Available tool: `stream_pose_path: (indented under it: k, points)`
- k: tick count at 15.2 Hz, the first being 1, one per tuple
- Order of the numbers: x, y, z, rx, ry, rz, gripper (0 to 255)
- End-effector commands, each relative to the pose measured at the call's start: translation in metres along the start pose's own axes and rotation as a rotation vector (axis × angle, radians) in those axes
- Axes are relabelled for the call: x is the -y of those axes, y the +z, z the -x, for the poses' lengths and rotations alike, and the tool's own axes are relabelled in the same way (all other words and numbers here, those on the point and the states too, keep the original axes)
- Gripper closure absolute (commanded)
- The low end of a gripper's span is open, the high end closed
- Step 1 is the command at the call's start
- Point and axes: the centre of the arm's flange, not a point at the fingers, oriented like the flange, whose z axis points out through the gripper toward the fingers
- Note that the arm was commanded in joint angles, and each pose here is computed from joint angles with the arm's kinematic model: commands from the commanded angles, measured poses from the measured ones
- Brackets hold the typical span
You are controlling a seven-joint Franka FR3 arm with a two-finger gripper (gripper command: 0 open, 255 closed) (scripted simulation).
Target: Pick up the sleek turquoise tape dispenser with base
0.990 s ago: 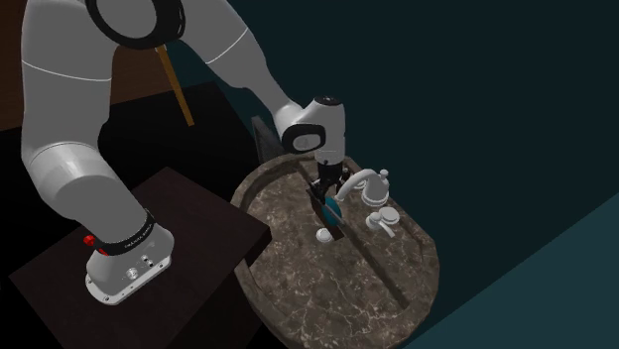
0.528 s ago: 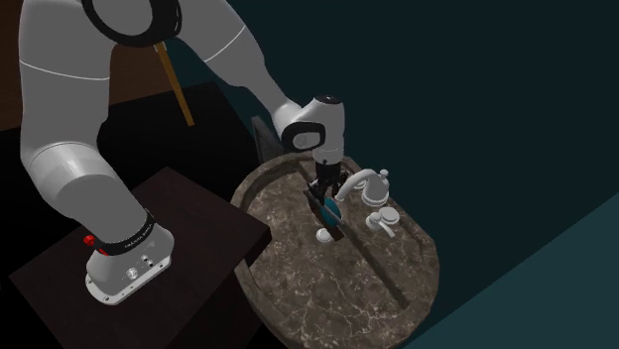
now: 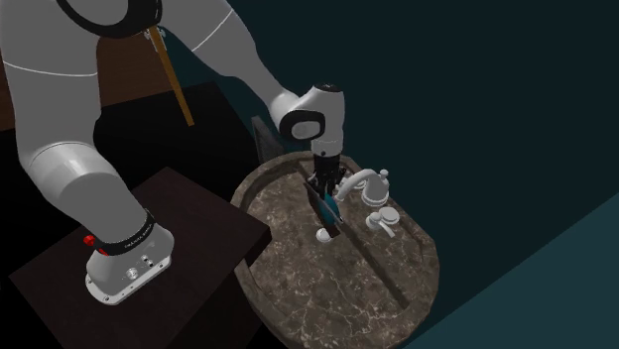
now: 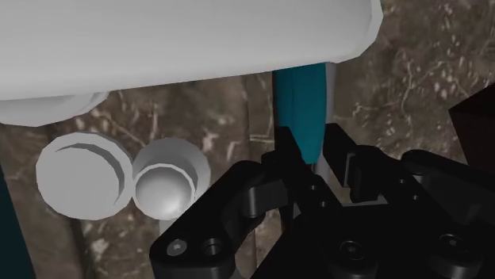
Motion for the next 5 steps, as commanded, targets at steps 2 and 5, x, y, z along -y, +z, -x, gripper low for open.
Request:
stream_pose_path:
  k: [2, 5]
  points:
    - [0.000, -0.016, 0.003, 0.000, 0.000, 0.000, 255]
    - [0.001, -0.022, 0.004, 0.000, 0.000, 0.000, 255]
